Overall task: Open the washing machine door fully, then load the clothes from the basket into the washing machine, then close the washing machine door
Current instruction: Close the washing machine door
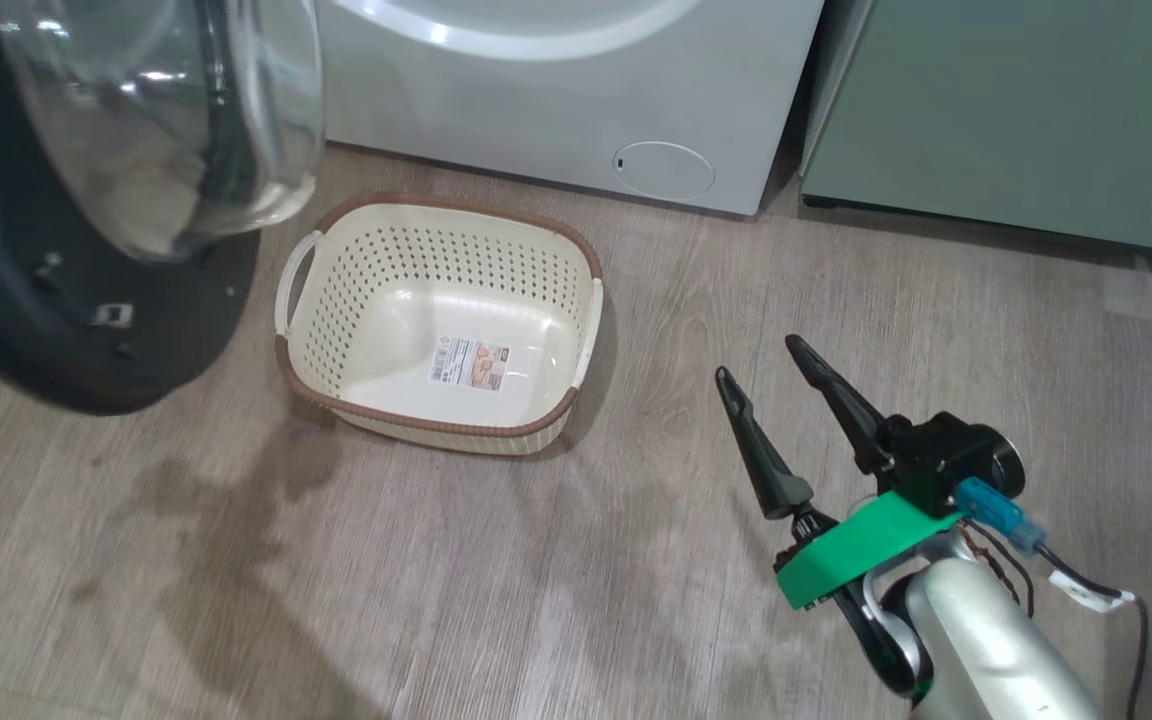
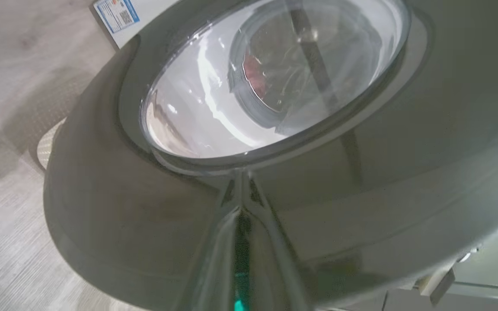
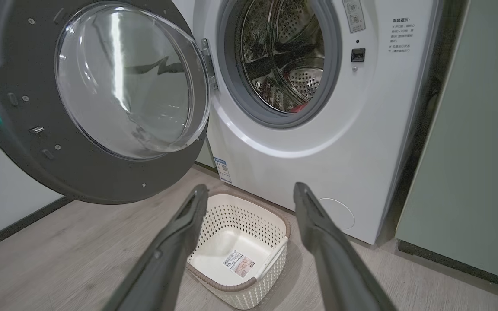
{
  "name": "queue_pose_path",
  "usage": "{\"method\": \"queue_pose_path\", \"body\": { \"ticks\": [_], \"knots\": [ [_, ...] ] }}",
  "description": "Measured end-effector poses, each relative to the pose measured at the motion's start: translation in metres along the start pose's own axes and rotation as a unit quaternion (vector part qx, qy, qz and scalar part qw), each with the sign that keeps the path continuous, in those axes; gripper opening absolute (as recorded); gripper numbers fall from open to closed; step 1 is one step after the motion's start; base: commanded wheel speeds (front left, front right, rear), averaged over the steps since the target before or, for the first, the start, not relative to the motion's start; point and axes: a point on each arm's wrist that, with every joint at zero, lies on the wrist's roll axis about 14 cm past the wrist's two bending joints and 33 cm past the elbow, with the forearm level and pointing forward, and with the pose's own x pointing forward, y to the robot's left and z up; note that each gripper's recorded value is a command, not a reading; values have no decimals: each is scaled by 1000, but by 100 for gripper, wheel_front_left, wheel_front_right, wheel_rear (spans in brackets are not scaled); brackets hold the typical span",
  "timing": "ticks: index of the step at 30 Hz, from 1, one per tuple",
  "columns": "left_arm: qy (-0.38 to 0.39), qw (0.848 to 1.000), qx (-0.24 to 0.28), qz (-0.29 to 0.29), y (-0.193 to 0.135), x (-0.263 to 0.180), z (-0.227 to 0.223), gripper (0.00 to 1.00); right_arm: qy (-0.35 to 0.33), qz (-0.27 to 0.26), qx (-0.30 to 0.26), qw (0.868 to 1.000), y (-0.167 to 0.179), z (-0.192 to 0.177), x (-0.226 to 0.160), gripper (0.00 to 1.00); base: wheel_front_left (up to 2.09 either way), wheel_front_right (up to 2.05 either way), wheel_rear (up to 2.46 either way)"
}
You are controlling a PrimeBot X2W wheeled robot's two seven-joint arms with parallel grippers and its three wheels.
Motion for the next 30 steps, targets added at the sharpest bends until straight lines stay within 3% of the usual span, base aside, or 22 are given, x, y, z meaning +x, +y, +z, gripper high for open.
{"method": "queue_pose_path", "body": {
  "ticks": [13,30],
  "knots": [
    [61,998,-17,-30,1,22,-62,0,-12,-13,-6,1000,-4,11,-7,100,0,0,0],
    [111,981,-85,-134,-50,74,-136,0,-14,-57,-10,998,-28,14,-26,100,0,0,0]
  ]
}}
